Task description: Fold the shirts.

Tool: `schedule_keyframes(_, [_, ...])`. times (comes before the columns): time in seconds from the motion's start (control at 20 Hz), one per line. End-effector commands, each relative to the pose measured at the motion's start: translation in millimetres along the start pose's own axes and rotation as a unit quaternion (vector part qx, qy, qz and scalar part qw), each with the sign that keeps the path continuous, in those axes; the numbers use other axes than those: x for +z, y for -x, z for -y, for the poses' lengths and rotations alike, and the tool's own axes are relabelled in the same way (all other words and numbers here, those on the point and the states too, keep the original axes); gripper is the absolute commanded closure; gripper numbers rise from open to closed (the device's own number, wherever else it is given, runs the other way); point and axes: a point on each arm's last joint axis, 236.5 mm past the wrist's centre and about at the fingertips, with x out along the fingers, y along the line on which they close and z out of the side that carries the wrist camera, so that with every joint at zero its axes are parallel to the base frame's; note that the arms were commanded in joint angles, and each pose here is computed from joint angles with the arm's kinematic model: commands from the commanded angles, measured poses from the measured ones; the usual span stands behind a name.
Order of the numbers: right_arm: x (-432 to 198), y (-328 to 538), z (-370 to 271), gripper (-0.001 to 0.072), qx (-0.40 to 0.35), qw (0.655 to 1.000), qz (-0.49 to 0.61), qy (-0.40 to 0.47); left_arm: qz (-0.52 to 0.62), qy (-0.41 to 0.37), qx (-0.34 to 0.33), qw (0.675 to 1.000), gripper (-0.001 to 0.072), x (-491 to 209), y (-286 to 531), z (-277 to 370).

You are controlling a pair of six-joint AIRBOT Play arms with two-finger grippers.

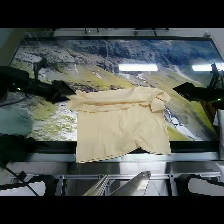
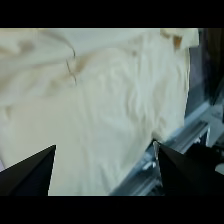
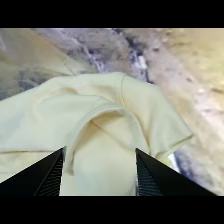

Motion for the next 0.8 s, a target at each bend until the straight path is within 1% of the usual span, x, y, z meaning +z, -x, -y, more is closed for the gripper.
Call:
schedule_keyframes(0.0, [-10.4,-18.7,11.9,0.0193,-0.016,0.999,-0.047,-0.017,-0.131,0.059,0.021,0.989,0.0002,-97.8,-31.4,-11.2])
schedule_keyframes(0.15, [-18.4,-51.0,-9.1,0.0195,0.021,0.994,-0.103,-0.029,-0.167,0.104,0.084,0.977,0.0001,-161.2,-44.8,-32.8])
schedule_keyframes(0.25, [-20.8,-72.6,-25.5,0.0203,0.031,0.992,-0.121,-0.023,-0.161,0.135,0.120,0.970,0.0002,-183.6,-49.2,-44.8])
schedule_keyframes(0.45, [-24.0,-107.4,-48.2,0.0204,0.036,0.990,-0.133,-0.011,-0.177,0.183,0.170,0.952,0.0002,-224.2,-59.2,-61.4])
schedule_keyframes(0.65, [-22.3,-121.4,-56.2,0.0209,0.038,0.991,-0.131,-0.006,-0.203,0.199,0.179,0.942,0.0002,-243.2,-79.9,-73.2])
schedule_keyframes(0.7, [-20.5,-122.4,-56.9,0.0260,0.038,0.991,-0.127,-0.008,-0.212,0.197,0.184,0.939,0.0002,-244.4,-85.8,-76.2])
schedule_keyframes(0.75, [-20.5,-122.3,-56.9,0.0358,0.038,0.991,-0.127,-0.008,-0.227,0.190,0.190,0.936,0.0003,-246.0,-93.0,-78.3])
